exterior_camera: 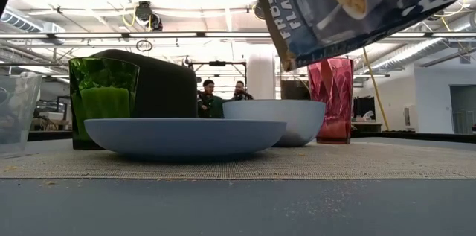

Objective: Arrange a breakfast setting
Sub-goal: Pour the cereal into the light blue bowl

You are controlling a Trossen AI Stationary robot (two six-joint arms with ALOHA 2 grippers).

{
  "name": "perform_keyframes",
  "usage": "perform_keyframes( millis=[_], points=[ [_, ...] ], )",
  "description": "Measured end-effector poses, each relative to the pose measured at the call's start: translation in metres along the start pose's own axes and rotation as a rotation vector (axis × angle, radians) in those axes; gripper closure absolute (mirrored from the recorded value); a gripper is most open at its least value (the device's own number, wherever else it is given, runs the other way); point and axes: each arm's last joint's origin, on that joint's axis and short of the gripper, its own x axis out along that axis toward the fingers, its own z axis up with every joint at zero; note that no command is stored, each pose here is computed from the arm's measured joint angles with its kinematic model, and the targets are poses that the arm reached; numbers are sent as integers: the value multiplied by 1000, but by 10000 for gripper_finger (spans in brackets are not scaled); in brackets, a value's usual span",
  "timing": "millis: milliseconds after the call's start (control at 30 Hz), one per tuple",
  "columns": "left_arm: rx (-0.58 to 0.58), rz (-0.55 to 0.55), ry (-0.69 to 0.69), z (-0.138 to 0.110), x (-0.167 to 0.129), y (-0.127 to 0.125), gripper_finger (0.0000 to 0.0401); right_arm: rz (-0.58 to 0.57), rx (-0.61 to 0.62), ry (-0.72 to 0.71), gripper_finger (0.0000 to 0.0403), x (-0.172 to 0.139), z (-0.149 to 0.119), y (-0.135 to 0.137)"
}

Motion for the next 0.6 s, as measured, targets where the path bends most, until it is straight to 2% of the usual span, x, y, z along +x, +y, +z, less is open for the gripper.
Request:
perform_keyframes(
  millis=[67, 200, 600],
  points=[
    [-3, 9, -3, 1, 0, 1, 396, -18, -6, -2, 126, 0, 0, -1],
    [2, -1, 1, 0, -1, -1, 396, 30, -3, 3, 126, 0, 0, 1],
    [-1, 3, -1, 0, -1, 1, 395, 12, -10, 3, 126, 0, 0, 0]
  ],
)
